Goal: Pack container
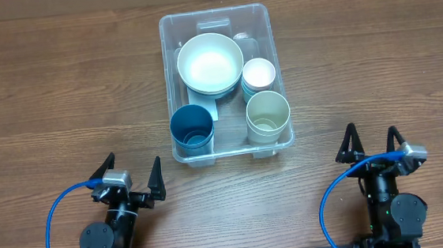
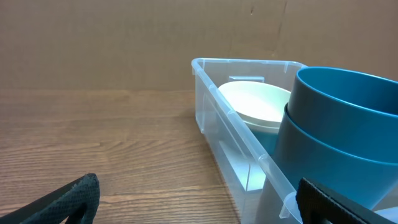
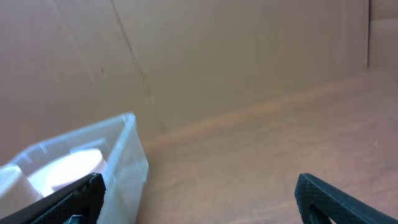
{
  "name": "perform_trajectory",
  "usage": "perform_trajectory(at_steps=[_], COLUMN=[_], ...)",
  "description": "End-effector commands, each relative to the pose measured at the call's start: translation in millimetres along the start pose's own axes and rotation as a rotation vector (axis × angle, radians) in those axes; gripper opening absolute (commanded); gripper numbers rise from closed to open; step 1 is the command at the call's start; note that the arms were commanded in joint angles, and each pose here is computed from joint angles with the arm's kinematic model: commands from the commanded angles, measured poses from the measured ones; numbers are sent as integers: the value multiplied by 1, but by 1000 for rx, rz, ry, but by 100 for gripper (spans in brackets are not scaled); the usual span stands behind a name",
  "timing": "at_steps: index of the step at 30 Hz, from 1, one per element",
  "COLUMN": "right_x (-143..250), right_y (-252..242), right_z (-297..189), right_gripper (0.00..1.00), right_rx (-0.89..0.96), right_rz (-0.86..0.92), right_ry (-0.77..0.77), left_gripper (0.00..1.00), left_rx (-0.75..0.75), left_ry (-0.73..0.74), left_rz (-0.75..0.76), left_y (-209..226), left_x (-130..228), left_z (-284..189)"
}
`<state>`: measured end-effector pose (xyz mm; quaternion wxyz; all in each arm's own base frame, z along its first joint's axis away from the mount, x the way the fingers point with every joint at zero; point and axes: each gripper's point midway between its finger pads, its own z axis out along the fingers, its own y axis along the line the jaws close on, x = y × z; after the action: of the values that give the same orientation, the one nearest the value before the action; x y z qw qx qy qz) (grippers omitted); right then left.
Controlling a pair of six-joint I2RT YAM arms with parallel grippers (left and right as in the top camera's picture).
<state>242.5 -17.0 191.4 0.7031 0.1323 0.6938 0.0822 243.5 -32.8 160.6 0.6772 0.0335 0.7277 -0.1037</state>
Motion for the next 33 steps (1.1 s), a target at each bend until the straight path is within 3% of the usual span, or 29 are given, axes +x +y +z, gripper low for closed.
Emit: perform_trajectory(at_steps=[1, 14, 33], right_x=[22, 33, 33], right_y=[-4, 18, 18], right_z=[-1, -3, -3], right_gripper=[100, 100, 100], right_rx=[6, -97, -98], right_rz=[-6, -7, -7], right_ry=[87, 134, 134], left_gripper=[100, 100, 100], left_rx=[23, 23, 23], left_ry=[-6, -6, -6], left_rz=[28, 28, 28], left_y=[-5, -5, -5], left_x=[0, 0, 0], left_z=[0, 0, 0])
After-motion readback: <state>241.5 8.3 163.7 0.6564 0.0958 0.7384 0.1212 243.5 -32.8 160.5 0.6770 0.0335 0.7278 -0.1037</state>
